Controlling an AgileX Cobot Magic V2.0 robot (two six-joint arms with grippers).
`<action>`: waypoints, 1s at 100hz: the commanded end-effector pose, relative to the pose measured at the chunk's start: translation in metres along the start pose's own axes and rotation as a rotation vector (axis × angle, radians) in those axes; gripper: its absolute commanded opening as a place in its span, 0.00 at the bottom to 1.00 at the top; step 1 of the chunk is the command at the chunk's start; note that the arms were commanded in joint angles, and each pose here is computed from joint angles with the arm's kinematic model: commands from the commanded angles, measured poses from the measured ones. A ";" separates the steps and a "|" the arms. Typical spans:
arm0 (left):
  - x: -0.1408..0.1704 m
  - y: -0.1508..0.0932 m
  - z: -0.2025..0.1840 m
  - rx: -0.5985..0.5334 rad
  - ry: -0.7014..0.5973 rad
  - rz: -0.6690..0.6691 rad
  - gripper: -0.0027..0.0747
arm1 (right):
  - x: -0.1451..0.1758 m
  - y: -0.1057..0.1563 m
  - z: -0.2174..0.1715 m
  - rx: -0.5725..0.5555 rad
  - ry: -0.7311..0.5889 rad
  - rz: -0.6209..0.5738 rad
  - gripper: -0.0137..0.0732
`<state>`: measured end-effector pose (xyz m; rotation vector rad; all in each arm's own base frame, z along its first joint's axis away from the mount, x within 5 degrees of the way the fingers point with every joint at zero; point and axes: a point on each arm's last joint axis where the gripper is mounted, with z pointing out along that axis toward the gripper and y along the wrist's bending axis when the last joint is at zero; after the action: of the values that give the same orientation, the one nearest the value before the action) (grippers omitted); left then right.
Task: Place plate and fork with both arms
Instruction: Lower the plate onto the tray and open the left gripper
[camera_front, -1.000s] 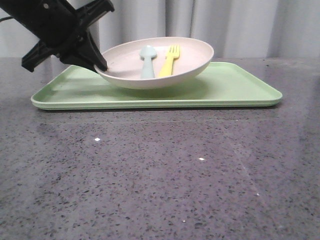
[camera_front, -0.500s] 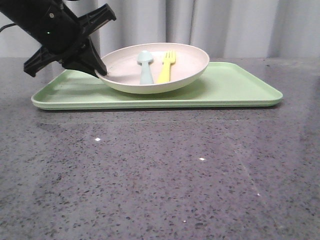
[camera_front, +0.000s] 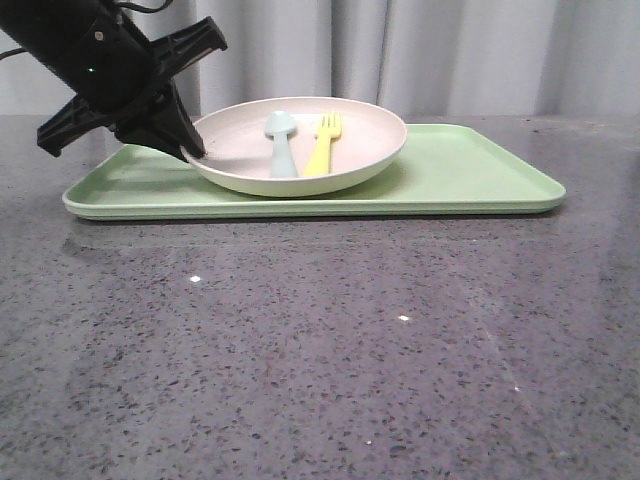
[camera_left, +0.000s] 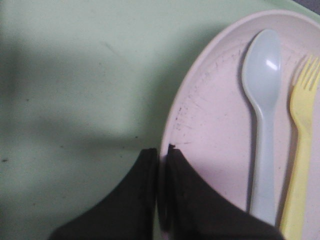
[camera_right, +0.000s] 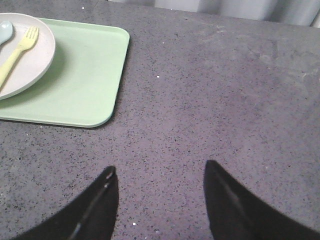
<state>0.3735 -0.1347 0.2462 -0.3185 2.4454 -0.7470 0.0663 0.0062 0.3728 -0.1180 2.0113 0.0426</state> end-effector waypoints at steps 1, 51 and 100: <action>-0.013 -0.021 -0.021 0.068 -0.090 -0.010 0.01 | -0.012 -0.001 -0.001 0.014 -0.073 -0.003 0.62; -0.001 -0.017 0.003 0.050 -0.024 -0.026 0.01 | -0.012 -0.001 -0.001 0.014 -0.072 -0.003 0.62; 0.000 -0.017 0.003 0.049 -0.008 -0.026 0.01 | -0.012 -0.001 -0.001 0.014 -0.072 -0.003 0.62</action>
<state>0.3789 -0.1456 0.2318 -0.3546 2.4686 -0.7745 0.0662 0.0062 0.3726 -0.1181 2.0131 0.0426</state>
